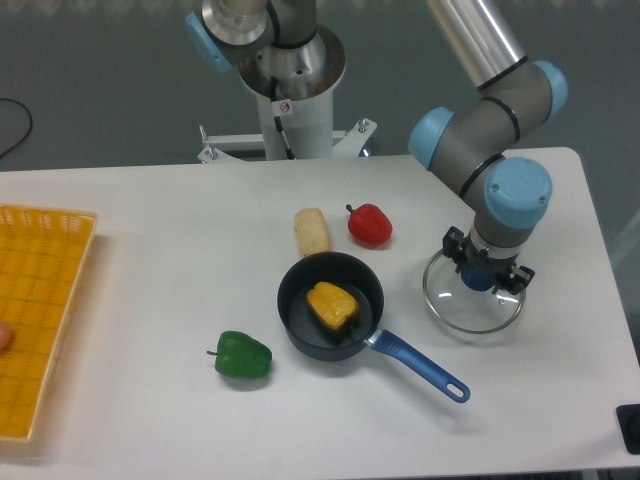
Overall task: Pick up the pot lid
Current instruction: 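Lift the glass lid by its knob up off the table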
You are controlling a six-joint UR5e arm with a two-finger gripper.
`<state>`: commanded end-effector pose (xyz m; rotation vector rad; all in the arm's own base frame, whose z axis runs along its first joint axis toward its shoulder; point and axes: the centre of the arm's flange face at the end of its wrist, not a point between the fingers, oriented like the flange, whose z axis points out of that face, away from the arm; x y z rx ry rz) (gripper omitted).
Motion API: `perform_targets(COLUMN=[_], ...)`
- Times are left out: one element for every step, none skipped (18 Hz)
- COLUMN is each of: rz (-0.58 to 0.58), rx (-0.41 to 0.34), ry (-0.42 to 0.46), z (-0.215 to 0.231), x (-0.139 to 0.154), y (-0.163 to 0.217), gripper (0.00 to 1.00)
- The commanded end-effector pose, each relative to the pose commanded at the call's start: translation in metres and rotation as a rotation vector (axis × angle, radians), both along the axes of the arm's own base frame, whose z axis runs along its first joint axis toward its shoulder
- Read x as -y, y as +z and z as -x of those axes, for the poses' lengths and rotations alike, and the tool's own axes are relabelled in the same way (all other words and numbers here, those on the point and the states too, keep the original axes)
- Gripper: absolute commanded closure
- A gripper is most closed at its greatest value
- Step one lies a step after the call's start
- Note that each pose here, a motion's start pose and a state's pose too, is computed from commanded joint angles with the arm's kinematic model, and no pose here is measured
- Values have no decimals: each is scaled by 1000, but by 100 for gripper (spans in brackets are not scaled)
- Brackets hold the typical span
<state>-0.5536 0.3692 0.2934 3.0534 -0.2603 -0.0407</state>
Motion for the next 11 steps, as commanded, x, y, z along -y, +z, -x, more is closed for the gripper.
perform_targets(rz=[-9,-12,-12,-14,-18,-22,-30,-39,-43,-42,-41], rx=[-2,-6,-9,-13,-18,-25,-27,-21,-26,-25,-21], ry=[-5,-9,-17,-20,-22,-22,-23,-25,-25,-25,-27], z=[0,-2,-5,-6,-8,-10,-13,-16,-18,-19,-20], x=[-1,-2,-6,-8,-9,-8,-8,-9,-8,-8,-9], y=[8,11,12,15,20,27,32,37,42,41,39], gripper=[45,45,45,45,45,45,45,45,45,45,45])
